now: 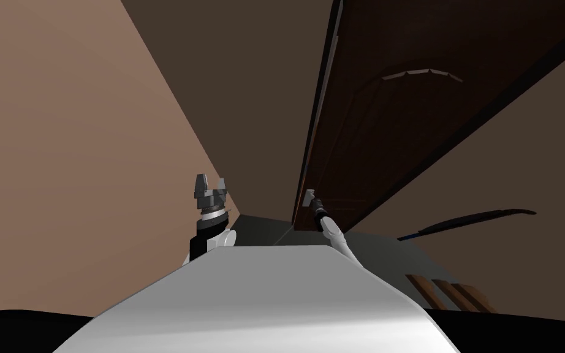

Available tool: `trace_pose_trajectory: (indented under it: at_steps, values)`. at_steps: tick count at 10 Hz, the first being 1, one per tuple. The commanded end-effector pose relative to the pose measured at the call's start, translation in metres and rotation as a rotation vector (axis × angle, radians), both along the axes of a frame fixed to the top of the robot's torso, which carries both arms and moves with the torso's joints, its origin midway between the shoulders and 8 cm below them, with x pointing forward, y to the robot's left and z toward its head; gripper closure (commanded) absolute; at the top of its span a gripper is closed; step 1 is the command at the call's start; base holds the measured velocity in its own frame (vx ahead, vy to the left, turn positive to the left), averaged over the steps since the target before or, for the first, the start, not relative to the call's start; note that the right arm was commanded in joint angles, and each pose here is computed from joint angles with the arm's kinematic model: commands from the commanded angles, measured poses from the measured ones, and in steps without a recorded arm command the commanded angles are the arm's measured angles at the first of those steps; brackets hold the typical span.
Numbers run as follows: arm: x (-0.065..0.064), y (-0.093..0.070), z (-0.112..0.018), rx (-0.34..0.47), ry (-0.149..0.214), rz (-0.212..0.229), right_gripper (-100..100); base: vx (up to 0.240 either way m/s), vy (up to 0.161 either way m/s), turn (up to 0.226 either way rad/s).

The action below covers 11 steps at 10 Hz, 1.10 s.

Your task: Pull the door open

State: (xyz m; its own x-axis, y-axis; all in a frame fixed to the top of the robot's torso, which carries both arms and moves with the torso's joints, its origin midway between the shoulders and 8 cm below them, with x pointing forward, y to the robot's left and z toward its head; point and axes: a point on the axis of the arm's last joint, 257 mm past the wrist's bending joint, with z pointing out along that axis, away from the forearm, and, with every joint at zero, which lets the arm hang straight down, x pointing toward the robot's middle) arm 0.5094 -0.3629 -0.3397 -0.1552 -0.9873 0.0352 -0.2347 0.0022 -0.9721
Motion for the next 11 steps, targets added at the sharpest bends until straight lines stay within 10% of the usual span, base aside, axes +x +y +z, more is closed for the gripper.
trace_pose_trajectory:
  at_steps: [1,11]
  values:
    - [0.001,0.004,-0.002,0.067,-0.002,0.001,-100,-0.036,0.015,-0.051]
    - [0.010,0.046,-0.006,0.634,-0.040,0.008,-100,-0.040,0.007,-0.066]
